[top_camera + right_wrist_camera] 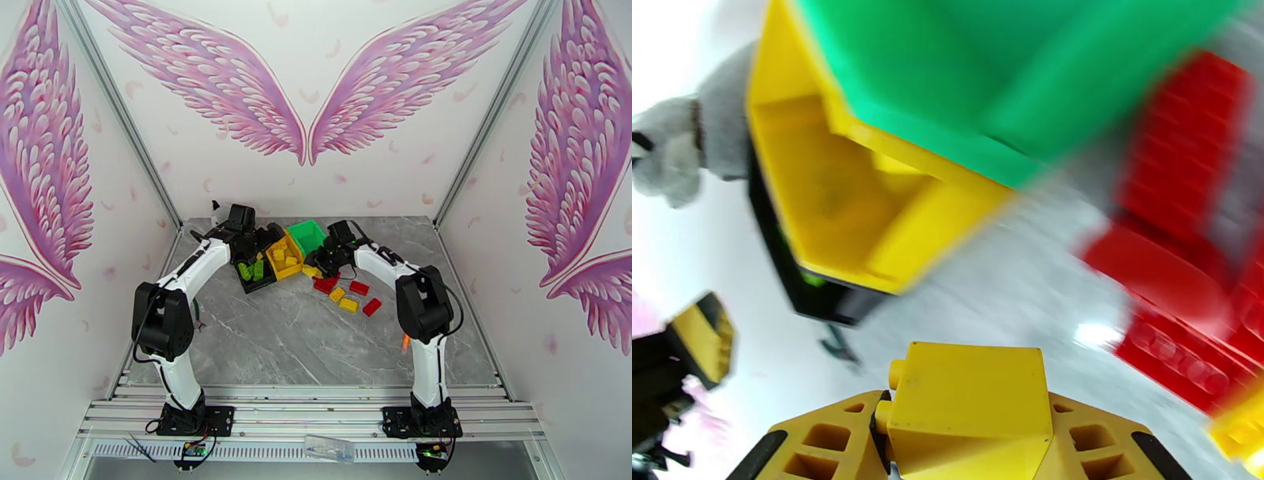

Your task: Sort the legos into containers by color

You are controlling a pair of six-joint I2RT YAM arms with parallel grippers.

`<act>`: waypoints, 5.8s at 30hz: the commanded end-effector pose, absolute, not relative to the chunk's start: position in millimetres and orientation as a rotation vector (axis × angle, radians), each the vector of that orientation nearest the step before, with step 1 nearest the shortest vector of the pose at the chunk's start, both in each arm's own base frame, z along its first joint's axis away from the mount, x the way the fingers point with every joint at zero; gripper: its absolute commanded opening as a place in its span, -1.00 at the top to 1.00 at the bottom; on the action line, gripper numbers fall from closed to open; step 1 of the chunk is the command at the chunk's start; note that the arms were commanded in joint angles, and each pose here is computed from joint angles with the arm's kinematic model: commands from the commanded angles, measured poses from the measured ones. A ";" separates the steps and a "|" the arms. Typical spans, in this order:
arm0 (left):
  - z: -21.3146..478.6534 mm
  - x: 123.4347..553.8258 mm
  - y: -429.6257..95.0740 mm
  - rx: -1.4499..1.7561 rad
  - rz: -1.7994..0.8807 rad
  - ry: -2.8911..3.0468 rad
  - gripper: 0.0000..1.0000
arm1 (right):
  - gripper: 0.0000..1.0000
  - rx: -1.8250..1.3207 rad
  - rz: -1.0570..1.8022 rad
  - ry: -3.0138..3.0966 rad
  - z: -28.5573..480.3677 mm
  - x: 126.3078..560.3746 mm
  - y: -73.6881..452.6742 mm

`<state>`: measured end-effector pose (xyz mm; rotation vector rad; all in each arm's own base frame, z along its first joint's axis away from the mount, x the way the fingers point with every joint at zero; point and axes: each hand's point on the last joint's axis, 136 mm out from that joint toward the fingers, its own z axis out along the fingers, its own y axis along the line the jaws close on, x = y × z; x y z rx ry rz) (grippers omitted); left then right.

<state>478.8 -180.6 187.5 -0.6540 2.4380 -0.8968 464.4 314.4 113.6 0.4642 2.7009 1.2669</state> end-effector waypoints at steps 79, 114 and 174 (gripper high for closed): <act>142.7 388.1 -243.3 -0.494 -0.820 2.612 -0.90 | 0.24 -0.021 0.140 3.139 31.6 323.6 185.9; 223.6 450.1 -187.5 -0.680 -1.045 2.332 -0.96 | -0.38 0.322 1.537 2.596 162.4 491.3 382.1; 160.7 408.6 -239.4 -0.516 -0.843 2.599 -0.96 | -0.06 -0.011 0.115 3.127 25.6 396.5 183.2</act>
